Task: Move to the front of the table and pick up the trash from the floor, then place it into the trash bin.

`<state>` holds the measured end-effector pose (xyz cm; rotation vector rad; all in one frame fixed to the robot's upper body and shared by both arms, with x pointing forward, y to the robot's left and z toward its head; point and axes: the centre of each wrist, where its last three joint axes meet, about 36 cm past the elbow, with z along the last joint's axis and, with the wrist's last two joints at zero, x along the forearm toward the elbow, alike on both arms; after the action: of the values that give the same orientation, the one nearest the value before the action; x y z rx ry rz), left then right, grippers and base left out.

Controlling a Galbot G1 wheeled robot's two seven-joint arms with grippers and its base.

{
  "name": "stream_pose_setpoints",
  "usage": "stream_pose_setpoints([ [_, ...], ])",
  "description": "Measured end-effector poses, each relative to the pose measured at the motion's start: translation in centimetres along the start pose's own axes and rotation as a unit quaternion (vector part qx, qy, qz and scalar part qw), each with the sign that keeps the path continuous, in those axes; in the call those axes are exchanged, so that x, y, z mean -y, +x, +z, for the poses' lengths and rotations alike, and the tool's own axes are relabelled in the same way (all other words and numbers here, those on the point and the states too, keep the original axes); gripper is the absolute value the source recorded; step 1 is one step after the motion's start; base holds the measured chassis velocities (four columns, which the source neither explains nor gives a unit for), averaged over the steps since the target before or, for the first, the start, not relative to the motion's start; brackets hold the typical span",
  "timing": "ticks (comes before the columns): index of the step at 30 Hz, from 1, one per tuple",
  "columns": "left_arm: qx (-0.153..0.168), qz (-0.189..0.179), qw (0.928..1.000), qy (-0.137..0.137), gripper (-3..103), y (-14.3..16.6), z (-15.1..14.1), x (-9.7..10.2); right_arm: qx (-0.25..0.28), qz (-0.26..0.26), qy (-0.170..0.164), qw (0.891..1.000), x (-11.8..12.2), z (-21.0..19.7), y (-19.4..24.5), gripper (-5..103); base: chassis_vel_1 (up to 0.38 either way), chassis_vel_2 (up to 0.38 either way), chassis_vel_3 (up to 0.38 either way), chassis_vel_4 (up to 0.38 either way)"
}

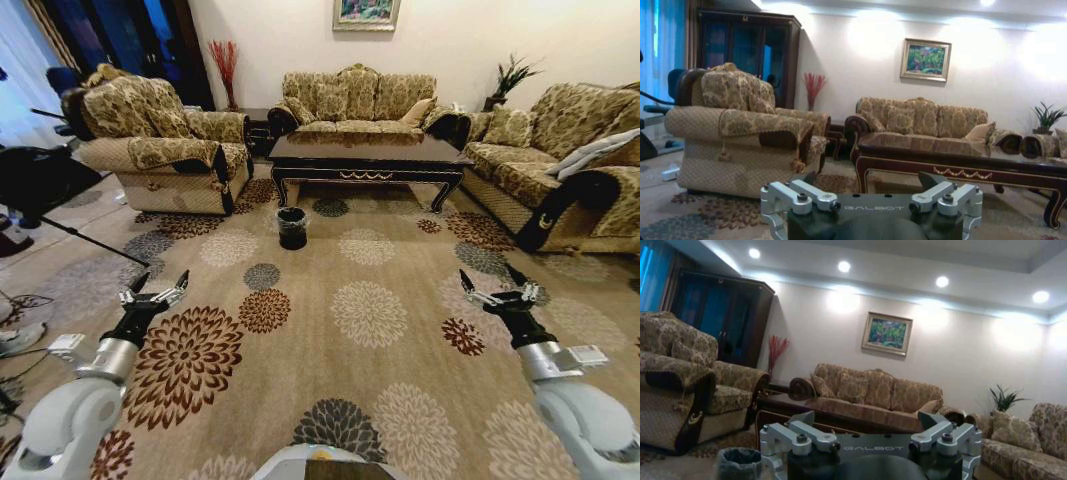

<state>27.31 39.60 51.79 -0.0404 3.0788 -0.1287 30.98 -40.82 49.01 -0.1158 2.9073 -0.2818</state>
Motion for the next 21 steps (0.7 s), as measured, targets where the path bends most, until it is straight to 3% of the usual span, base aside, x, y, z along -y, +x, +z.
stream_pose_setpoints([
  [21,0.004,0.002,1.0000,-0.001,100,-0.62,-0.19,-0.52,0.003,0.005,-0.008,1.000,0.18,0.45,-0.87,100,0.000,0.000,0.000,0.000],
])
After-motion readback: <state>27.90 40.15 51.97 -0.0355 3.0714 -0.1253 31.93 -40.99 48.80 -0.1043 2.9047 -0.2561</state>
